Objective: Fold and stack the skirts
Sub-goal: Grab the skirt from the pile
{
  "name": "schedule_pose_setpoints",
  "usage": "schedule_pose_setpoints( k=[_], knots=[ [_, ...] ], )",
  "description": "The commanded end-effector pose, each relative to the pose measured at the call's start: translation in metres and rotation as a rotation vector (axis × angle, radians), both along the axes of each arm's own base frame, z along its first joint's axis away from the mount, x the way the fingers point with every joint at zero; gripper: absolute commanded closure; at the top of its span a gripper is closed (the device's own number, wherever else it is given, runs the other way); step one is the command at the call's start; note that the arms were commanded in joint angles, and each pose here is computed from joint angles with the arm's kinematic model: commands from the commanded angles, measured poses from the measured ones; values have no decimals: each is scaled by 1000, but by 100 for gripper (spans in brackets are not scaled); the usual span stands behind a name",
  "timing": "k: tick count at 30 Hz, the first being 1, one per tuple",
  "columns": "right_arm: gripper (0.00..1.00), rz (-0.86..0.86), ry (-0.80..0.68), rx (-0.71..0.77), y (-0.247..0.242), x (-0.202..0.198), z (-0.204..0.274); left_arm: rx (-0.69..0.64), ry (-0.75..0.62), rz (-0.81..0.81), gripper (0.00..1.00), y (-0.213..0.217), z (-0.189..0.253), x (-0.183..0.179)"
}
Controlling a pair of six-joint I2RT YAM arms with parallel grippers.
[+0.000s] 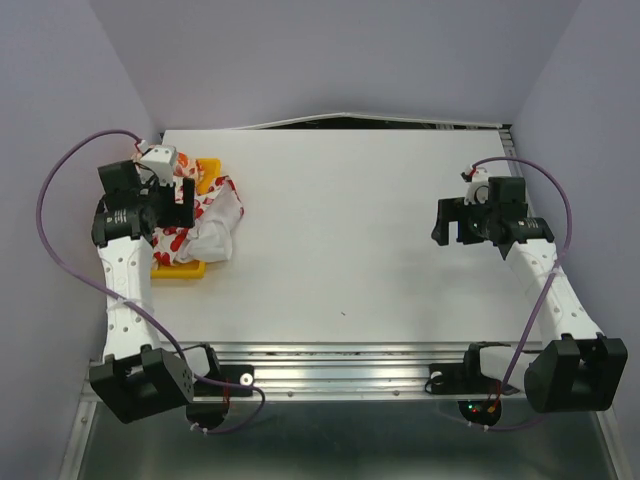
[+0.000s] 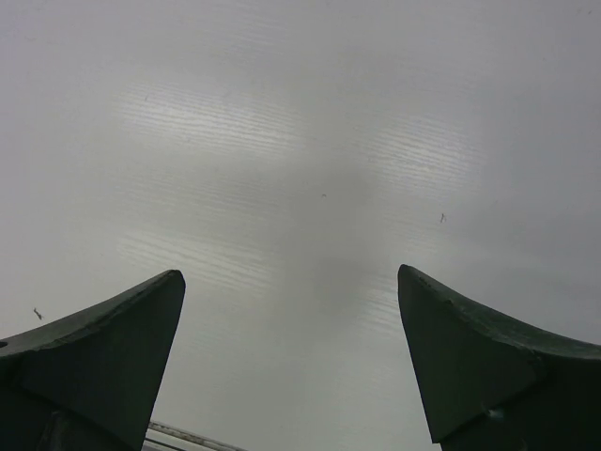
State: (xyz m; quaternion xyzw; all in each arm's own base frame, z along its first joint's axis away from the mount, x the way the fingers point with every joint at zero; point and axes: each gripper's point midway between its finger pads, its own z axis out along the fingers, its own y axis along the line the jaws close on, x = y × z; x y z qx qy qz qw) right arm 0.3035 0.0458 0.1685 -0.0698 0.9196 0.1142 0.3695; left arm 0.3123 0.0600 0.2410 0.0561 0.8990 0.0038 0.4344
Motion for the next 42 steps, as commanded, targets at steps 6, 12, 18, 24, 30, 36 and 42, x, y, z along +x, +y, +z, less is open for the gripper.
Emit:
schedule_pose_setpoints(
  k=[6,12,18,24,30,36,42],
  knots=[
    [0,27,-61,18,5,9,24,-3,-53,214,2,22,17,30],
    [0,38,-48,27,8,11,21,-52,-79,390,2,54,21,56],
    [0,48,-33,42,11,15,19,-123,-103,612,2,85,7,76],
    [0,60,-12,53,14,19,14,-154,-135,699,1,102,-18,95],
    [0,63,-8,60,15,23,17,-172,-78,802,2,124,-55,105],
    [0,62,13,59,15,26,12,-203,-74,842,2,133,-78,118],
    [0,54,19,50,13,29,10,-211,5,862,2,137,-118,129]
  ],
)
